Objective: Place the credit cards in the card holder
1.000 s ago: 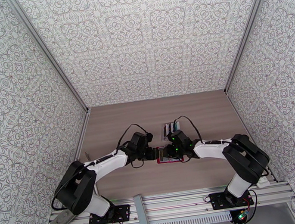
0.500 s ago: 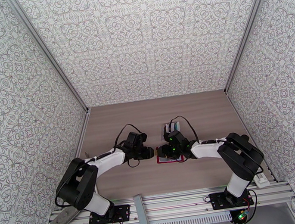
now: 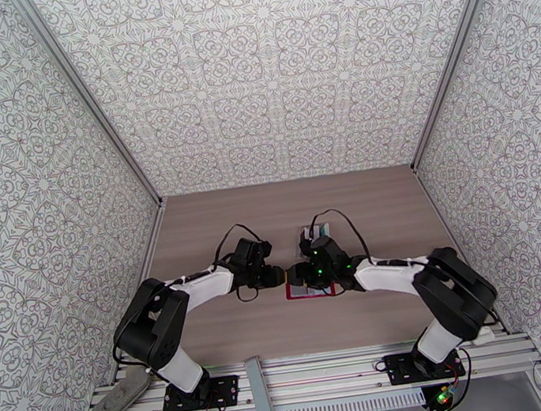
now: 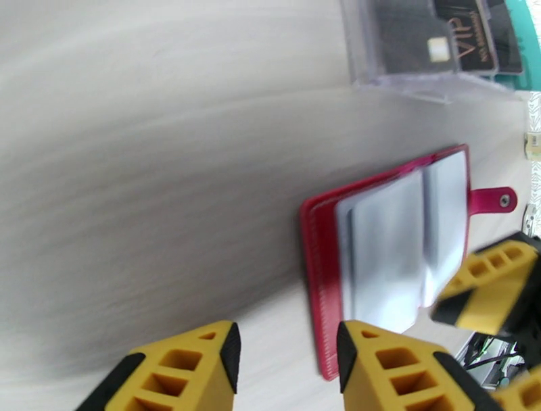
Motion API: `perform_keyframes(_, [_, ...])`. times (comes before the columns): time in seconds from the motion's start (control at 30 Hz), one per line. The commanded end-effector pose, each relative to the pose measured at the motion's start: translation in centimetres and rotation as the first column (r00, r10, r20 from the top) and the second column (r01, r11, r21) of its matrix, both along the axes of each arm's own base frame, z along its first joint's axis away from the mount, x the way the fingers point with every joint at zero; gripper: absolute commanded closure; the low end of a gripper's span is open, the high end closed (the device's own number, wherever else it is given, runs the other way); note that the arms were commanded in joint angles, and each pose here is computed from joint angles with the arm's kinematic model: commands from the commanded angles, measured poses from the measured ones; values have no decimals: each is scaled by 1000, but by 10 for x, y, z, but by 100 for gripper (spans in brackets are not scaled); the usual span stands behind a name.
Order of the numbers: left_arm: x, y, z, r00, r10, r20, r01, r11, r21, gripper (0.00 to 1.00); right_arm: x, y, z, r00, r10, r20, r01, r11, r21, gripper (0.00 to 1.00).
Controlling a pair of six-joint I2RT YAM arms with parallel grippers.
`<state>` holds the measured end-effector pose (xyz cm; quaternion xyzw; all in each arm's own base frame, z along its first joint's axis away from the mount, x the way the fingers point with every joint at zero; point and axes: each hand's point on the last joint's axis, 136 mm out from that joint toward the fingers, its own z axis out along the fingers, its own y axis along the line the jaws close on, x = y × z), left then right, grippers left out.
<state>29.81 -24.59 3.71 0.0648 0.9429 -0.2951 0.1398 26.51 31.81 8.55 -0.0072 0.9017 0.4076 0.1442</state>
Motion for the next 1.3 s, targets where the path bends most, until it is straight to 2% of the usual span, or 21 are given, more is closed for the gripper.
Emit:
perform_keyframes(0.0, [6,-15,7,999,-42,27,43,999,-31,56,4,-12,5,999,-20,26,21,997,-69,38])
perform_keyframes(0.37, [12,-29,-10,997,-77,4,77,997,3,56,3,-36,-20,998,-60,-12,58,988,-144,39])
perform_keyframes(0.9, [-9,-44,-30,987,-158,-13,158,984,85,57,-18,-59,-54,993,-81,-83,60,971,-230,40])
perform_keyframes(1.1, [-10,-47,-31,986,-163,-19,164,983,82,57,-23,-62,-53,993,-84,-87,62,972,-227,40])
perform_keyframes(1.27, [-8,-45,-24,988,-152,-7,153,985,84,57,-19,-64,-36,995,-88,-48,75,971,-227,40])
